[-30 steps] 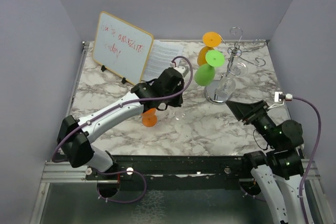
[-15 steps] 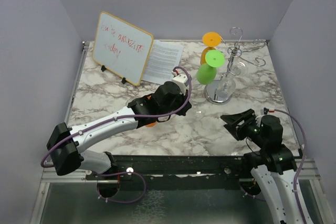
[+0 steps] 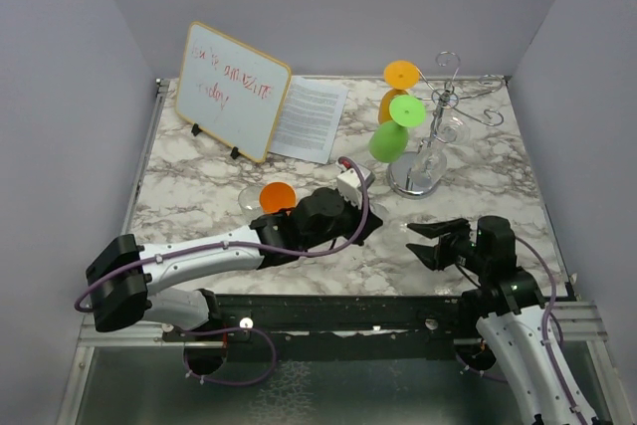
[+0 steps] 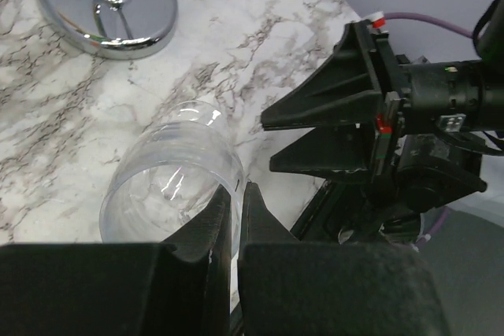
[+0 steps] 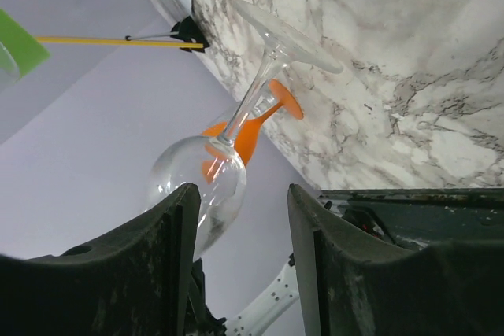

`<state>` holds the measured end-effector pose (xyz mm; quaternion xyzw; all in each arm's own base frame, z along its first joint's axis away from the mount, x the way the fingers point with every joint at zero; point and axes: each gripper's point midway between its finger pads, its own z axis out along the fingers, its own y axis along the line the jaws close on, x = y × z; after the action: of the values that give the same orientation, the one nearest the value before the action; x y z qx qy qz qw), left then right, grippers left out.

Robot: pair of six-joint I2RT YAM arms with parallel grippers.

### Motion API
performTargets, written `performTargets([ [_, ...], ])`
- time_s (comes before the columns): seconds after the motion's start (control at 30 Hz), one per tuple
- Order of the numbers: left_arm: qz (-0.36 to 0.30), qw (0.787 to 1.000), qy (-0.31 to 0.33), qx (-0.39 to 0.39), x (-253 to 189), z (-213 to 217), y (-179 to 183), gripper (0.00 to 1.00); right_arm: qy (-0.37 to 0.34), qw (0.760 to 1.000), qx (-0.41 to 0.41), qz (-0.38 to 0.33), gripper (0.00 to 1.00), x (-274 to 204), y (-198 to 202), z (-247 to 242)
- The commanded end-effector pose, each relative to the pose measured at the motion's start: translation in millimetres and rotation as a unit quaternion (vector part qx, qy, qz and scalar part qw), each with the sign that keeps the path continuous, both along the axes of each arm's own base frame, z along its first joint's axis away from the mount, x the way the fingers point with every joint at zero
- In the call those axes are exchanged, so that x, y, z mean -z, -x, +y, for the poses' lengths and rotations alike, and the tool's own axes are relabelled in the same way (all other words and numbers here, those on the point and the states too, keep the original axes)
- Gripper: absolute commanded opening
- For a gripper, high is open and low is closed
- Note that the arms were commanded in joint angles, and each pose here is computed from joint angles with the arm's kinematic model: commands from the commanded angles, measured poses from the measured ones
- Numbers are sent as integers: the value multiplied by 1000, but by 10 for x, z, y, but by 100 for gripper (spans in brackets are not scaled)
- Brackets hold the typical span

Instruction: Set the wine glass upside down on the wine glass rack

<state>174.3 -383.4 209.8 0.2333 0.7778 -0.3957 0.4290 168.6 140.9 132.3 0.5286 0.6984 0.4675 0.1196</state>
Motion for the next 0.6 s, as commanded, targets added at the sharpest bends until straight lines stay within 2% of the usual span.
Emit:
performTargets([
  [0.0,-62,996,57,-10,-360,-186,-31,0,-50,998,5,25,53,-54,-37,82],
  [0.13,-85,995,43,0,-323,-292,57,0,-46,998,17,50,55,-1,-33,56],
  [0.37,-105,994,29,24,-236,-432,221,0,-33,996,70,48,56,14,-132,-83],
  [0.57,-115,992,32,34,-239,-505,299,0,-8,993,97,67,49,94,-104,-187],
])
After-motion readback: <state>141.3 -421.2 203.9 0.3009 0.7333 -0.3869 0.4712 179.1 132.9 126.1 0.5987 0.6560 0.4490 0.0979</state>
